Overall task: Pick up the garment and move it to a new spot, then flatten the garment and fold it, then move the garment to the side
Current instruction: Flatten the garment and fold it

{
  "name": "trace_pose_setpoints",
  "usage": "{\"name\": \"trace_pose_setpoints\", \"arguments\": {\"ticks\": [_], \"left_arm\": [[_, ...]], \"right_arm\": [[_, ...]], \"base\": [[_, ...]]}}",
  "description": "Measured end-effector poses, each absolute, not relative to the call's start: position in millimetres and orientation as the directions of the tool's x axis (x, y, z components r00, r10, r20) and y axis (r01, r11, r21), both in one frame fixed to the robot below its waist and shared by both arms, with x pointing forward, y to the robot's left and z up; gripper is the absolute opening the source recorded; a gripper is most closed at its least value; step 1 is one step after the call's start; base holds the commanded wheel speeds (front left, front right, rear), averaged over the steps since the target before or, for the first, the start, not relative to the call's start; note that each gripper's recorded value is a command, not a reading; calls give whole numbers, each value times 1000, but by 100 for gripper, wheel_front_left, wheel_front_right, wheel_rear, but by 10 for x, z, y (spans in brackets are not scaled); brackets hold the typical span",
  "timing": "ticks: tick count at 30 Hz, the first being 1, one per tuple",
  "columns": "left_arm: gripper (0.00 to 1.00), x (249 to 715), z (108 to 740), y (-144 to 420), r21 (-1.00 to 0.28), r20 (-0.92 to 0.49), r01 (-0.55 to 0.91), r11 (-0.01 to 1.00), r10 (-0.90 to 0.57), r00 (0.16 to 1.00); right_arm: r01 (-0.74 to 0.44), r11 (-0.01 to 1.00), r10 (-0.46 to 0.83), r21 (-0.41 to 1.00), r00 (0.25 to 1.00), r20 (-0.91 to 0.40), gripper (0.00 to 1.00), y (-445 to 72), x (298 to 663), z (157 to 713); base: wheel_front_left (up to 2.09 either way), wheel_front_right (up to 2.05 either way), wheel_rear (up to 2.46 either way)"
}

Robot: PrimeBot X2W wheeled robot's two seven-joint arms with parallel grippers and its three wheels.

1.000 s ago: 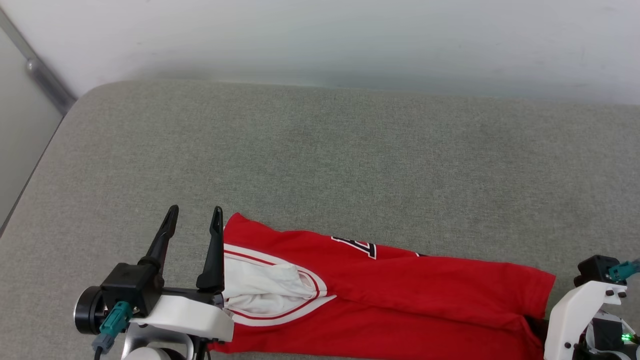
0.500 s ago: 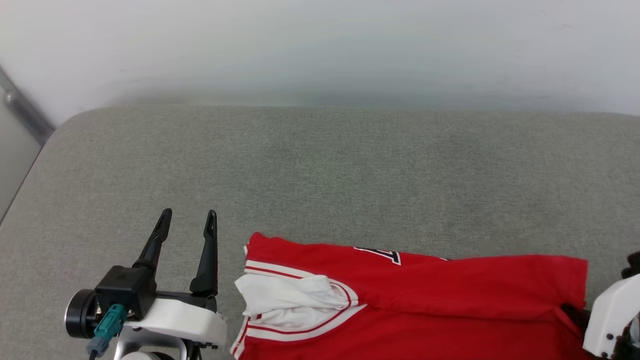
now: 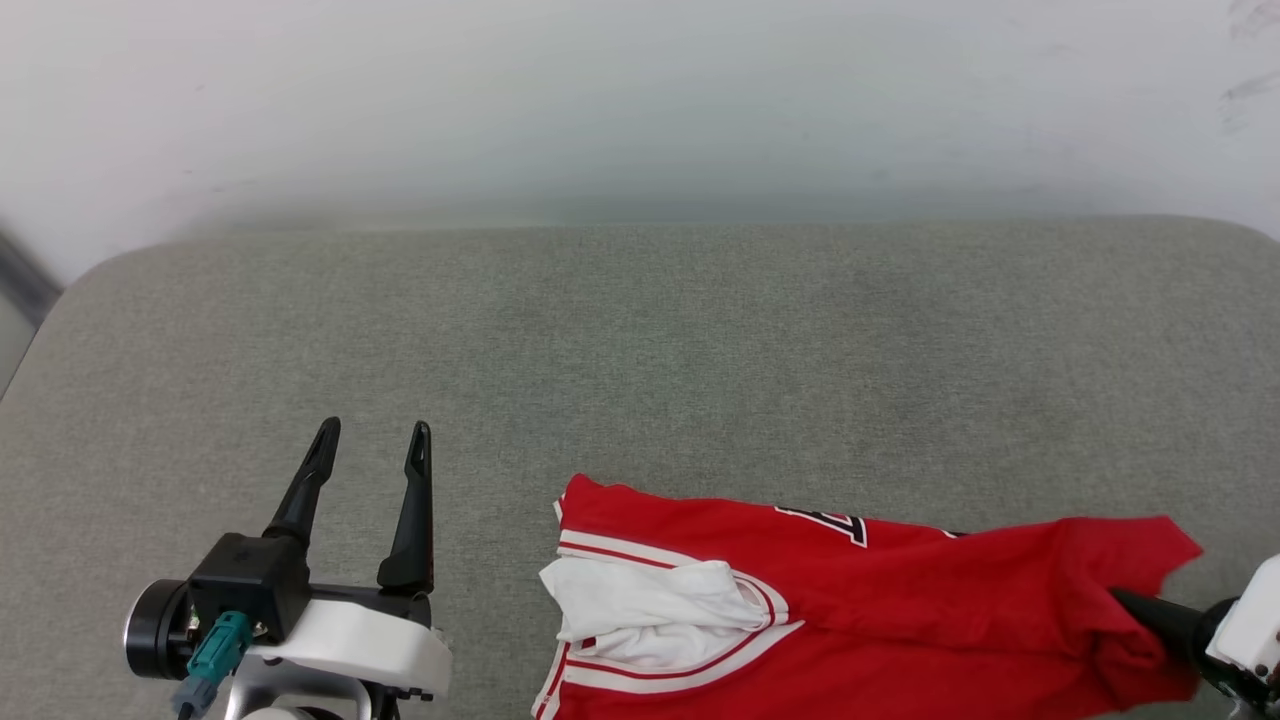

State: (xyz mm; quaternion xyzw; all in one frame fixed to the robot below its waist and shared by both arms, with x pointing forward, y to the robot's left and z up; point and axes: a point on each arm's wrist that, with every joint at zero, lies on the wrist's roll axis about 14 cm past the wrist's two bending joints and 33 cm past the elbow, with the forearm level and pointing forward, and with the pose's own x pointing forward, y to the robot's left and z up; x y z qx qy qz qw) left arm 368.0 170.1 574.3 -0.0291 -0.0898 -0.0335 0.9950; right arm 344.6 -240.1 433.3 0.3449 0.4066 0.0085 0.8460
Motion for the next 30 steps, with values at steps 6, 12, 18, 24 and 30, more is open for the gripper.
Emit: {"name": "trace_pose_setpoints", "arguments": {"ticks": [6,12,18,24,30], "left_arm": [[100,3624,5745,1765,-49,180,53,997,-43,983],[100,3551,5730,1859,-56,174,20,998,-10,985],[100,3514,5680,1944,-59,158,-6,998,16,987],[100,3550,5614,1964,-67,142,-16,998,26,989],[100,3631,5550,1960,-72,128,-20,997,29,991]], "right_arm": [[176,563,543,807,658,-522,0,-1961,3547,4571],[107,354,750,929,562,-350,0,-1325,3597,4626],[64,253,854,965,455,-254,0,-711,3635,4669],[43,201,923,979,325,-204,0,-106,3577,4668],[20,201,943,979,266,-199,0,308,3543,4632]], "base": [[0,0,0],[0,0,0],[0,0,0],[0,0,0],[0,0,0]]}}
